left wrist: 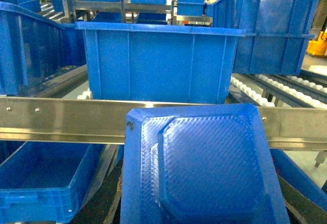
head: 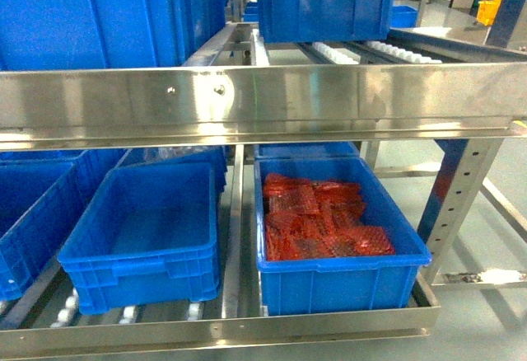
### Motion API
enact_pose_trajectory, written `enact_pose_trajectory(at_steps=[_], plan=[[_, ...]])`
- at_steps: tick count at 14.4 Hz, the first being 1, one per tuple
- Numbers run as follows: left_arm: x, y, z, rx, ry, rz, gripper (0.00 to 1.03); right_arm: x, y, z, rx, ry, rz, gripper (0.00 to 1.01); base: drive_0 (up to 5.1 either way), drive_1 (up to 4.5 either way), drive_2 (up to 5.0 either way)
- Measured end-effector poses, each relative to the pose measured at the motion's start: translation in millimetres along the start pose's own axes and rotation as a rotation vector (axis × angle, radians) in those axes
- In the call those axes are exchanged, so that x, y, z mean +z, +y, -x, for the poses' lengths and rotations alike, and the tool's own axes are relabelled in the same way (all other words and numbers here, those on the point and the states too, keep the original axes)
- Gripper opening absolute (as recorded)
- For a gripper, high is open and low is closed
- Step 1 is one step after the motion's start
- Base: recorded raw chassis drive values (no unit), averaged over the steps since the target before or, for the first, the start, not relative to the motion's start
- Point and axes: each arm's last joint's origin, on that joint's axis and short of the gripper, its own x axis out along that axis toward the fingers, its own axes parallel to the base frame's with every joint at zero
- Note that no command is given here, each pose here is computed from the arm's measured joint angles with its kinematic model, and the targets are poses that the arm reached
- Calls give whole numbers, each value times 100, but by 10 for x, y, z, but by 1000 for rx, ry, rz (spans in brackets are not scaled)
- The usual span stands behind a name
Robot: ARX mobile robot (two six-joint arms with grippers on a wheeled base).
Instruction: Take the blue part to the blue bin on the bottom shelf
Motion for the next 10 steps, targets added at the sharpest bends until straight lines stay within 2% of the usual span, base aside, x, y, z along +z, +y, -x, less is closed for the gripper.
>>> enact_pose_trajectory(at_steps=[10], plan=[[-2, 0, 0, 0, 2, 0, 44, -3, 0, 0, -1, 3, 0, 98, 0, 0, 0]])
